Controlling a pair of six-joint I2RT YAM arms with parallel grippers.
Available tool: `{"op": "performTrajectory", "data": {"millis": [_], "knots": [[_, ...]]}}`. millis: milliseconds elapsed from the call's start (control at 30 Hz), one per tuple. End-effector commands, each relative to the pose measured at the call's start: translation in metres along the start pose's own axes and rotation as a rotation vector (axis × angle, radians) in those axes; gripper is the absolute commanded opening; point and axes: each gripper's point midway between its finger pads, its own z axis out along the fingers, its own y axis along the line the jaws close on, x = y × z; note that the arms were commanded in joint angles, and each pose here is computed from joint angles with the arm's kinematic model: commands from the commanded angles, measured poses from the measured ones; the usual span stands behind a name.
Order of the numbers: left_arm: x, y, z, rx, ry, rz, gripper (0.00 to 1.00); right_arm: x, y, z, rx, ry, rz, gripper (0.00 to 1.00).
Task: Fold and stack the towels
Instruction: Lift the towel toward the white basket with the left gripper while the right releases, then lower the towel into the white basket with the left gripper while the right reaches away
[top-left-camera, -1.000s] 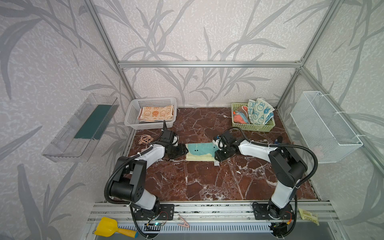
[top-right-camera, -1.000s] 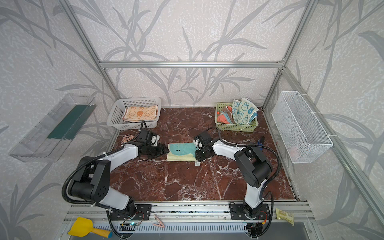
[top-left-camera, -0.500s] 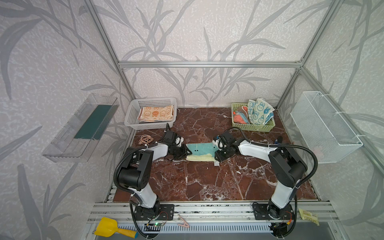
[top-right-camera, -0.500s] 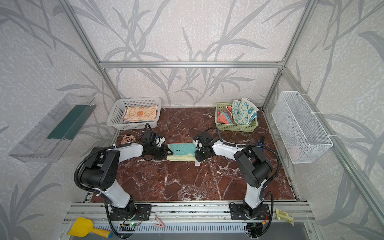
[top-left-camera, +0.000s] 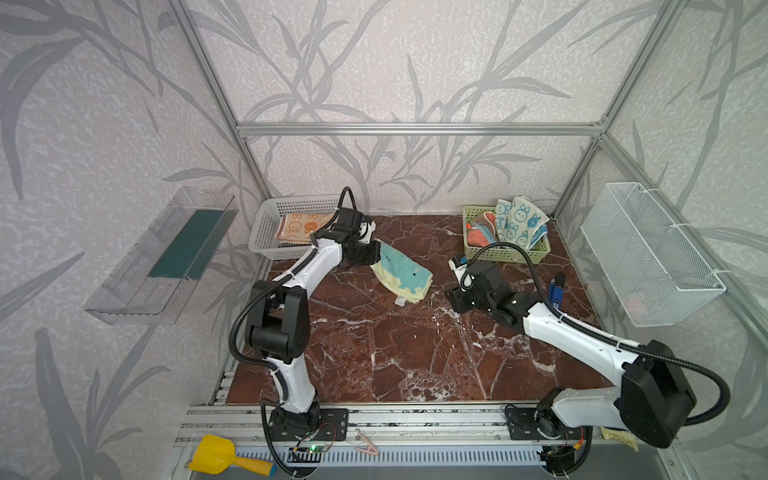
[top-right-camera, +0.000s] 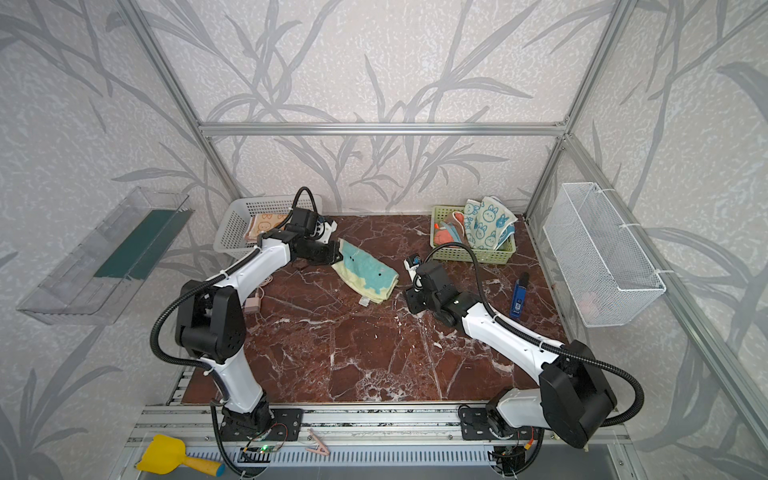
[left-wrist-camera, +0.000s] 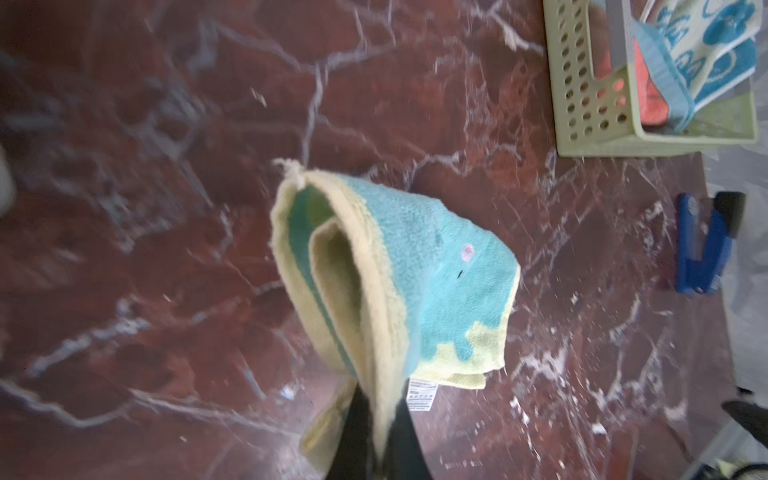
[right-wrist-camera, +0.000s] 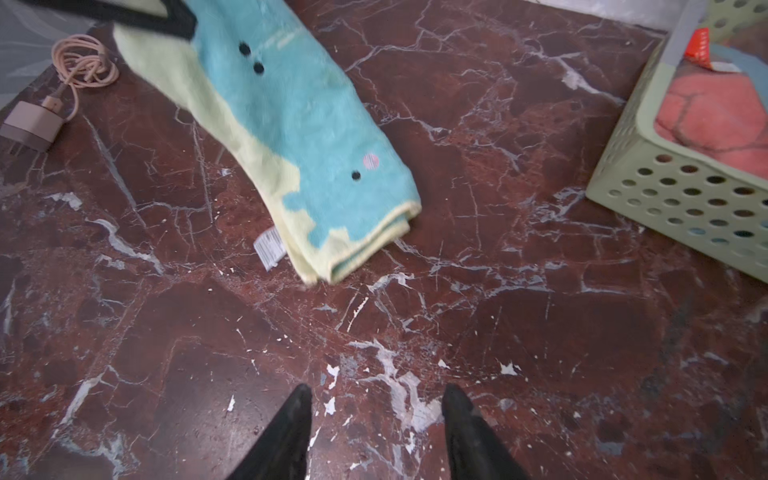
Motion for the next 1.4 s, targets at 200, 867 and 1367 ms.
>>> {"op": "performTrajectory", "data": {"millis": [200,867,1367], "knots": [[-0.081,0.078,-0.031,-0.371,0.06,0.197,0.0,0.005,-0.019,0.006,0.099,-0.005,-0.015,0.52],[-0.139,0.231,-0.101,-0.564,-0.163,0.112,0.0,-0.029,-0.032,0.045,0.153,-0.005,-0.047,0.52],[-0.103,0.324,-0.049,-0.669,-0.065,0.009,0.0,-0.041,-0.032,0.057,0.17,0.042,-0.046,0.52]]}}
